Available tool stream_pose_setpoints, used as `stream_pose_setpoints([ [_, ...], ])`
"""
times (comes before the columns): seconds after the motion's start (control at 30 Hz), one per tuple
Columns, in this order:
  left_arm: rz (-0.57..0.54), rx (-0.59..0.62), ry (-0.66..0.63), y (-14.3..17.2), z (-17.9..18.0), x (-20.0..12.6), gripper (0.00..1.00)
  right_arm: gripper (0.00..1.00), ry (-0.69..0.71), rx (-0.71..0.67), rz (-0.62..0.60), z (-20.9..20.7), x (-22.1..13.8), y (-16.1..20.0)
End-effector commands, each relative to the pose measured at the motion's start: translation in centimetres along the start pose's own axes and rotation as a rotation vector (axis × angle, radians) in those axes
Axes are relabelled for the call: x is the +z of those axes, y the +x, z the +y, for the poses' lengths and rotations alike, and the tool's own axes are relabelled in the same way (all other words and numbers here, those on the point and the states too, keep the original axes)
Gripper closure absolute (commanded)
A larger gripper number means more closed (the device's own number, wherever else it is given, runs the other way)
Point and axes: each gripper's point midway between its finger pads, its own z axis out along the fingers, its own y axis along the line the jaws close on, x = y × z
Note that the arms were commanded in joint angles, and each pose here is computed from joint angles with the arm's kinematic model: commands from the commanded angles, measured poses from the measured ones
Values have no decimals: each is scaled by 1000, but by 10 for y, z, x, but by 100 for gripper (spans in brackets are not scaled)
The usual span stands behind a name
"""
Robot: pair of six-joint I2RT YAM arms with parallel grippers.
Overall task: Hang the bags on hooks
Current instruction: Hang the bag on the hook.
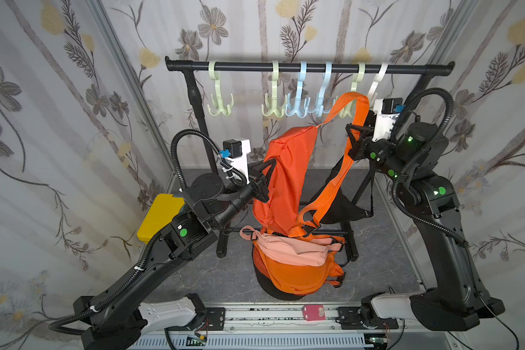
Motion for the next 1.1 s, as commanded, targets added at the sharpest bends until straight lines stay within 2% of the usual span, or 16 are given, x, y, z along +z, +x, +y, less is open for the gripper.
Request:
stream_pose_setpoints([
  [0.0,-1,-34,-30,3,5,3,100,100,95,-32,12,-8,3,6],
  [0.17,51,-46,-40,14,5,14,100,100,162,-20,45,-10,10,19],
  [0.47,78,-65,-54,19,6,21,100,100,217,-15,114,-20,12,41],
  [0.77,112,-81,-22,17,-3,25,100,100,299,-39,91,-33,-13,28],
  [0.87,171,-80,-19,34,-5,41,100,100,324,-58,98,-36,-15,24],
  [1.07,175,-109,-15,32,-3,52,100,100,290,-96,172,-29,13,26],
])
